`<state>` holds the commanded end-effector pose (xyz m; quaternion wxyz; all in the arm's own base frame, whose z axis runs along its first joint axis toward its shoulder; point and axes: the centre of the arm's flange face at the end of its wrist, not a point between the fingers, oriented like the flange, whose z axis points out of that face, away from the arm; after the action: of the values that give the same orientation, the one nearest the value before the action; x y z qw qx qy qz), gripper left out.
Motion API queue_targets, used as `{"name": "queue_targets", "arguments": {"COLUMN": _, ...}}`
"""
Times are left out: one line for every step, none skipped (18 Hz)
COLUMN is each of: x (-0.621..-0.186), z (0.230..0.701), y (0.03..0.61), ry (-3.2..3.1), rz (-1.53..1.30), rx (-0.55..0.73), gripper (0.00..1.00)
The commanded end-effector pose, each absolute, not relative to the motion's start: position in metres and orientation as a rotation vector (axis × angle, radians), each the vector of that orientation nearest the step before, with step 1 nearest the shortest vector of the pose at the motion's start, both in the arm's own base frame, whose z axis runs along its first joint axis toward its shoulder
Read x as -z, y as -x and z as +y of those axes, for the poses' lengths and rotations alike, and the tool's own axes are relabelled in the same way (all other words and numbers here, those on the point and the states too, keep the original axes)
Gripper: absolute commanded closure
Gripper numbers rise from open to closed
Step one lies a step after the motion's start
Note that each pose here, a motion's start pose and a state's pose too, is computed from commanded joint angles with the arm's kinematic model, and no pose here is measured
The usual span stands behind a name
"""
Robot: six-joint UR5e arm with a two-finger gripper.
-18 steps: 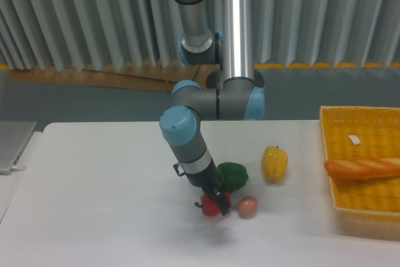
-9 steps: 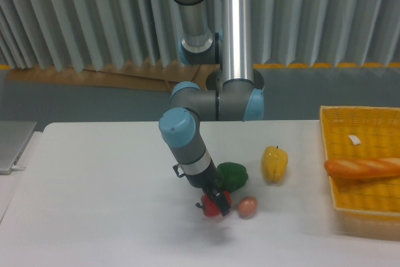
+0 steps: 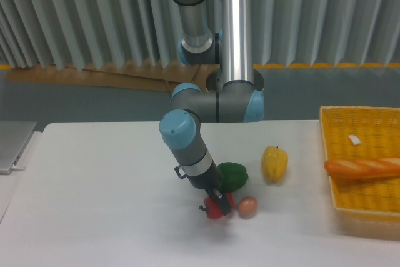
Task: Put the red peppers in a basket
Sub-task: 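Close the gripper on the red bell pepper, then lift the red pepper and carry it over the yellow basket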
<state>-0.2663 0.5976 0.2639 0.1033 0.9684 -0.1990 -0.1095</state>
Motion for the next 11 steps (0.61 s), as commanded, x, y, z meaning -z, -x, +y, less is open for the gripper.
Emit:
{"name": "queue_targets", "arguments": {"x": -0.2629, "z": 0.5978, "y": 0.2664, "ry": -2.856, "rz": -0.587, "rx": 0.321, "gripper": 0.30}}
{"name": "queue_targets", "arguments": {"x": -0.2619, "z": 0.5983, "y": 0.2656, "ry": -2.855, "rz": -0.590, "rx": 0.320, "gripper": 0.30}}
{"name": "queue_targets", "arguments": {"x": -0.2600, "z": 0.5981, "y": 0.2666, "ry": -2.853, "rz": -0.588, "rx": 0.316, "gripper": 0.36}}
{"name": "queue_targets", "arguments": {"x": -0.2599, "z": 0.5981, "y": 0.2667, "ry": -2.853, "rz": -0.588, "rx": 0.316, "gripper": 0.37}}
{"name": "queue_targets", "arguments": {"x": -0.2599, "z": 0.5977, "y": 0.2676, "ry": -2.854, "rz": -0.585, "rx": 0.316, "gripper": 0.37}}
{"name": "queue_targets", "arguments": {"x": -0.2599, "z": 0.5977, "y": 0.2676, "ry": -2.853, "rz": -0.588, "rx": 0.316, "gripper": 0.37}}
{"name": "queue_targets", "arguments": {"x": -0.2609, "z": 0.5976, "y": 0.2675, "ry": -2.854, "rz": -0.585, "rx": 0.318, "gripper": 0.38}}
{"name": "queue_targets", "arguments": {"x": -0.2649, "z": 0.5967, "y": 0.2681, "ry": -2.859, "rz": -0.583, "rx": 0.324, "gripper": 0.41}}
{"name": "queue_targets", "arguments": {"x": -0.2670, "z": 0.5959, "y": 0.2674, "ry": -2.860, "rz": -0.585, "rx": 0.324, "gripper": 0.44}}
{"name": "queue_targets", "arguments": {"x": -0.2670, "z": 0.5958, "y": 0.2675, "ry": -2.860, "rz": -0.582, "rx": 0.326, "gripper": 0.47}}
{"name": "queue_targets", "arguments": {"x": -0.2660, "z": 0.5959, "y": 0.2676, "ry": -2.859, "rz": -0.582, "rx": 0.324, "gripper": 0.50}}
